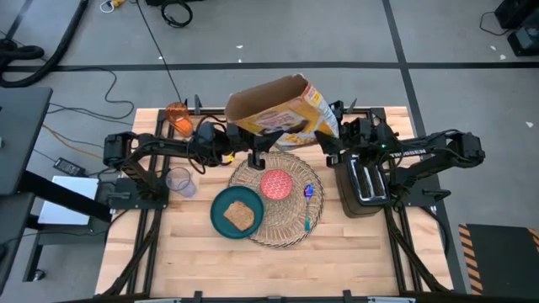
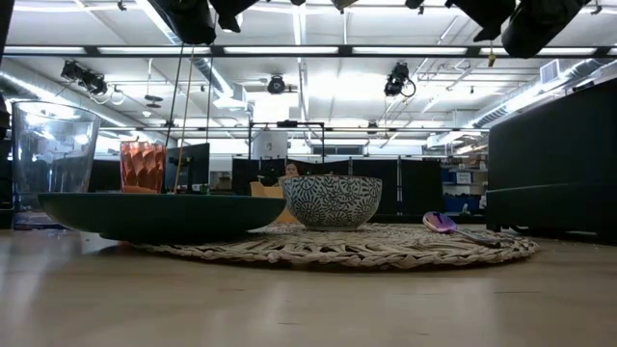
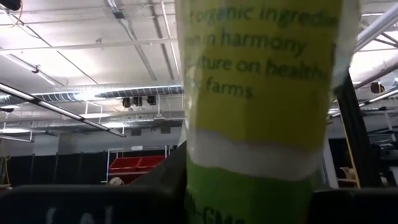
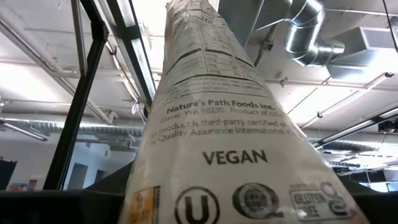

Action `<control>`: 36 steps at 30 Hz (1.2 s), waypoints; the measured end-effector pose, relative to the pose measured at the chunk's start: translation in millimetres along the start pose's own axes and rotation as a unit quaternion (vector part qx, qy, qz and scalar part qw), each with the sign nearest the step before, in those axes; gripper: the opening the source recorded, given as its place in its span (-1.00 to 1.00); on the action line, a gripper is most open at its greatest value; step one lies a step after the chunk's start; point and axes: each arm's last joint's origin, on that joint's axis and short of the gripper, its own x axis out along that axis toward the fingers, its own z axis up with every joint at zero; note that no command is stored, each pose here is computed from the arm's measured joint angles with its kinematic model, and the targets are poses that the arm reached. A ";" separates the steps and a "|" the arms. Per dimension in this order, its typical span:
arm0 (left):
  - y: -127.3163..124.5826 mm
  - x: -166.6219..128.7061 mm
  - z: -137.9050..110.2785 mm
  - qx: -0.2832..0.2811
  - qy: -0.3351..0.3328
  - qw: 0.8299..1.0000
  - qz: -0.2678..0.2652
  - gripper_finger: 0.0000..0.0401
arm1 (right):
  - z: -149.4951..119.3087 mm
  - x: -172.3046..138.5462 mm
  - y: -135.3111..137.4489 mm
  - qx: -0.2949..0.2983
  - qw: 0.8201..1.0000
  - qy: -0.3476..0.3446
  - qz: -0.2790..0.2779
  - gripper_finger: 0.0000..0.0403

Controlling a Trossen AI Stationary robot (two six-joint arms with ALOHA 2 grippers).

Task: Arrange a breakfast setting
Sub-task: Pour the cereal from the yellow cereal box into the red bowl

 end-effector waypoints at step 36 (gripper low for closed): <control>-1.3 -57.8 96.1 0.055 0.385 0.921 0.009 0.41 | 73.9 -85.7 0.8 0.020 0.984 0.167 -0.061 0.07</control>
